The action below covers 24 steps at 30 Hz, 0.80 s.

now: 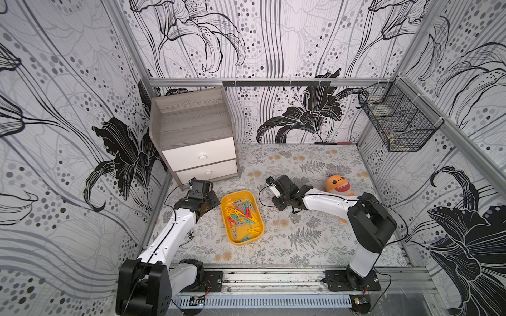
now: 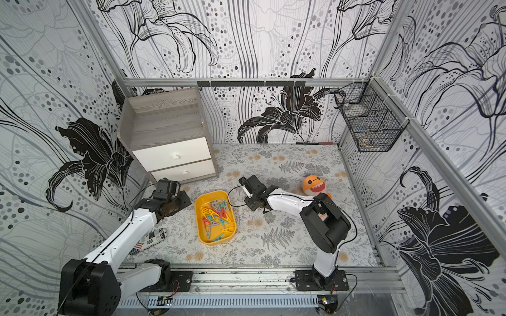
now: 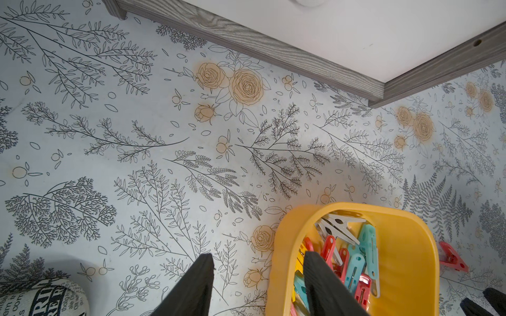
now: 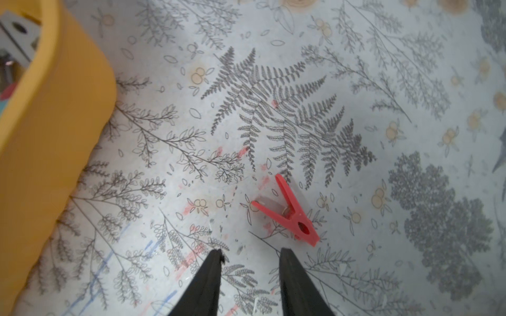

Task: Put the clothespins into the storage box
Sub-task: Pick up the clothespin from the center of the board.

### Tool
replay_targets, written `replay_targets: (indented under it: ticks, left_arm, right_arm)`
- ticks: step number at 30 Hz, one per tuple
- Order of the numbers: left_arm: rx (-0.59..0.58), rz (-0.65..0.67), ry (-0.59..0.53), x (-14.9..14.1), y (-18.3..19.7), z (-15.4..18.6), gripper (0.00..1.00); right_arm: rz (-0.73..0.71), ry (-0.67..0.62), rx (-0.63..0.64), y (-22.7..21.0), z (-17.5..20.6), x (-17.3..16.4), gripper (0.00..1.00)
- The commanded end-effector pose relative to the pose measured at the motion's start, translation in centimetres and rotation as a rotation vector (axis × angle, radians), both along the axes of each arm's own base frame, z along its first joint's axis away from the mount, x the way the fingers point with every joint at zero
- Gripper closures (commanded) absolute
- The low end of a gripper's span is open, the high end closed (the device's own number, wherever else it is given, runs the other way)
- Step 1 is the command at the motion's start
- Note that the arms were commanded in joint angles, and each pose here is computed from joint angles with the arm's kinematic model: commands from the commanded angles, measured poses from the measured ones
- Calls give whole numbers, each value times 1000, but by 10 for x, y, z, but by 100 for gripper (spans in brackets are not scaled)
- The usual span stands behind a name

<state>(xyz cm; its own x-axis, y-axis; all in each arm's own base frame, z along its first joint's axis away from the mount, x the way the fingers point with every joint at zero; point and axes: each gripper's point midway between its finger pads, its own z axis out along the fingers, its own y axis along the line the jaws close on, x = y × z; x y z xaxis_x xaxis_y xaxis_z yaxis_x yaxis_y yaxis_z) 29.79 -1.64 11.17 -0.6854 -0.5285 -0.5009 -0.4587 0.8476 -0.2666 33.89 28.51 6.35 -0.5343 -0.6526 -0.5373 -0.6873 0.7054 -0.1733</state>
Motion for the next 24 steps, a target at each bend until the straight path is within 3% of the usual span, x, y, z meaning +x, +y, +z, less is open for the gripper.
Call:
replay_targets:
  ticks: [1,7,24]
  left_arm:
    - [-4,-11,-27,8,0,8,42]
    - [27,-10,-30,6,4,13,42]
    - [37,2,-29,4,7,15,42]
  right_arm:
    - [209,9,-92,11,-14,-2,60]
    - [282,43,-93,11,-23,4,59]
    - [268,140,-95,-9,-49,20,63]
